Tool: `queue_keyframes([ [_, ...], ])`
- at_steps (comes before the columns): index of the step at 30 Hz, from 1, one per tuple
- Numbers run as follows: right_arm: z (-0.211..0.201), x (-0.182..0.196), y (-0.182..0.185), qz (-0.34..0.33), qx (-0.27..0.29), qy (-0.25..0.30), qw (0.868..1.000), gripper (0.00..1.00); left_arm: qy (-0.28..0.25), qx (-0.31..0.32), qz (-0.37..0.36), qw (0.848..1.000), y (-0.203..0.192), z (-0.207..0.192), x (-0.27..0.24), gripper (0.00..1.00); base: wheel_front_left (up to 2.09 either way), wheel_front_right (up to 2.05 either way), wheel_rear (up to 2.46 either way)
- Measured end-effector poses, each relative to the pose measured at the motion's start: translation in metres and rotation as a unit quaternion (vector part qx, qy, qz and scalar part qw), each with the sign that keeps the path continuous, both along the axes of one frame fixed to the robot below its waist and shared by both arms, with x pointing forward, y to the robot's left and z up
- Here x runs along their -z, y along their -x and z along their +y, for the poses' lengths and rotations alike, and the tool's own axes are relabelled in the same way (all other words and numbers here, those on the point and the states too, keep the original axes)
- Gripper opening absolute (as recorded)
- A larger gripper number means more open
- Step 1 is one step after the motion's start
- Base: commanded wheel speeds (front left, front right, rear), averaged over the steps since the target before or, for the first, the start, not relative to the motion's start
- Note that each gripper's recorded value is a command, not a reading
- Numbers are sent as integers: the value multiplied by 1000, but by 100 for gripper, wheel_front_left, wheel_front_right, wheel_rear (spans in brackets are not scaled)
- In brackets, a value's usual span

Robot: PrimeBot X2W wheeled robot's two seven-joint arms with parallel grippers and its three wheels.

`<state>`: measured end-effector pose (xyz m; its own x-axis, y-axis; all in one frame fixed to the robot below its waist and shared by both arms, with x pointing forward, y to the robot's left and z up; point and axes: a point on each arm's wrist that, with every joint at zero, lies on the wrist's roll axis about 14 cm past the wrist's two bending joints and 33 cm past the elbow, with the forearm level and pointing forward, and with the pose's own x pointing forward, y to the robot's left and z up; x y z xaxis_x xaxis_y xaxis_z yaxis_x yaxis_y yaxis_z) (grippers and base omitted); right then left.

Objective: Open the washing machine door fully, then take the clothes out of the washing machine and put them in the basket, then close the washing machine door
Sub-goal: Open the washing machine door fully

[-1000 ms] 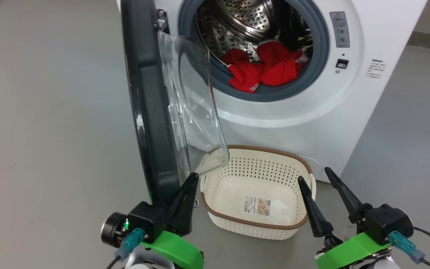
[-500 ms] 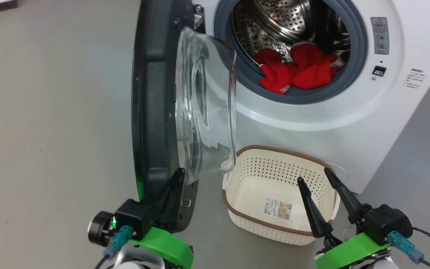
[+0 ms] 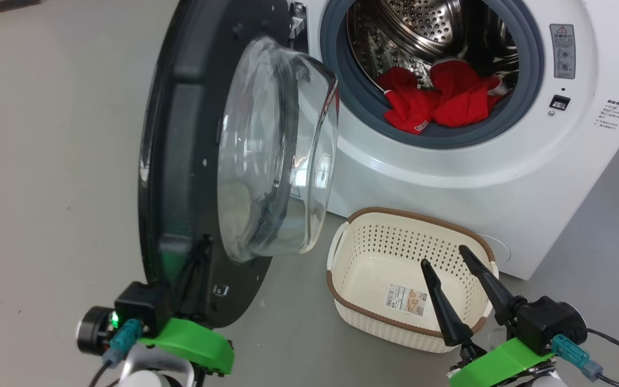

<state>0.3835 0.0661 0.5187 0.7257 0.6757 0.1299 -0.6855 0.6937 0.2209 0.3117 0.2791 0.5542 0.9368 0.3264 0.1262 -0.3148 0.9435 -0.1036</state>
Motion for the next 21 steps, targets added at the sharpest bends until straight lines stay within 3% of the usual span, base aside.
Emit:
queue_keyframes([
  [8,-1,2,1,-1,0,6,1000,100,-15,-41,11,999,10,31,1,0,0,0,0],
  [21,1,10,1,7,-5,13,1000,100,3,-83,17,996,11,69,10,0,0,0,0],
])
